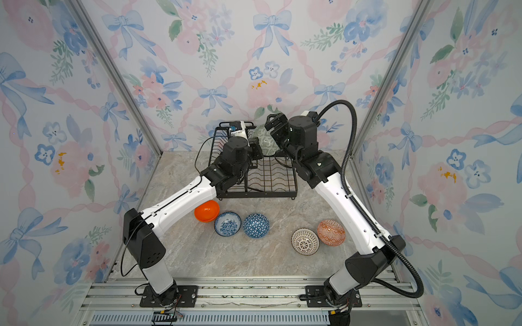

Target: Load the bowls into the dish rack

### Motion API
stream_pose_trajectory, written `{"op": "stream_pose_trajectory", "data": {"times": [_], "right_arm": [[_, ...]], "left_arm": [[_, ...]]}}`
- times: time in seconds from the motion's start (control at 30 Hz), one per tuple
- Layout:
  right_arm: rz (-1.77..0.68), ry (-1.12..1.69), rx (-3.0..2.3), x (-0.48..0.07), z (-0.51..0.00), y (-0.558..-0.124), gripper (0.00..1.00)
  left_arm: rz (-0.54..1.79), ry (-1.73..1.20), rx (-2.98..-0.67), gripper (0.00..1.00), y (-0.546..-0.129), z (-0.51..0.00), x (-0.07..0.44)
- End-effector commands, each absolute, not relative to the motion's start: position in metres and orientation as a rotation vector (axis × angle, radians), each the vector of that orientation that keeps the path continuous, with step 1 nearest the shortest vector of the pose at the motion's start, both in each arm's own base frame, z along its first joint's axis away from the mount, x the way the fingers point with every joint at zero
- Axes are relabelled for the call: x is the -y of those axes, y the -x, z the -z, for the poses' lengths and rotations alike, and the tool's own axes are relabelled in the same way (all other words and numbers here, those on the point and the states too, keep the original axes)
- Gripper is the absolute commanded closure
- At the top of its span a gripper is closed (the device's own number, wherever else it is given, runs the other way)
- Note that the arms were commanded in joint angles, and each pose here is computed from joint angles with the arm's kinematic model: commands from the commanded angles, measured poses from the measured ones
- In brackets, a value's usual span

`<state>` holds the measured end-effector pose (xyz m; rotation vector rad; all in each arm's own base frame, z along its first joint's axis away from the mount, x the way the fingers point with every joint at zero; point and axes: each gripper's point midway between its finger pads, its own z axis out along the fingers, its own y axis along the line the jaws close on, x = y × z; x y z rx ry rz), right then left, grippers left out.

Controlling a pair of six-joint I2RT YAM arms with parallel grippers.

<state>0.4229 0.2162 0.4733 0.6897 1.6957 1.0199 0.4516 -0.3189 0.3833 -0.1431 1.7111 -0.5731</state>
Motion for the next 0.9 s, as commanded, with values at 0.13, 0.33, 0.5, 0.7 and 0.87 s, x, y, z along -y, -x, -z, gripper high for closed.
{"op": "stream_pose_trajectory", "data": {"times": [0.13,0.33,0.5,0.7,0.87], "right_arm": [[-1.209,-0.803,-1.636,-0.234,-0.487,-0.435,0.03],[-1.233,-0.844,-1.638,-0.236,-0.484,-0.437,0.03],[-1.271,-0.917,-1.668,-0.246,-0.462,-0.449,0.01],[-1.292,-0.964,-1.669,-0.247,-0.455,-0.450,0.10],[-1.301,-0.987,-1.661,-0.246,-0.454,-0.450,0.26]], "left_arm": [[0.647,0.182,-1.529,1.00,-0.434,-0.439,0.316],[0.634,0.192,-1.525,1.00,-0.432,-0.437,0.314],[0.632,0.197,-1.501,1.00,-0.429,-0.439,0.312],[0.618,0.204,-1.488,1.00,-0.427,-0.439,0.308],[0.607,0.214,-1.484,1.00,-0.425,-0.436,0.304]]}}
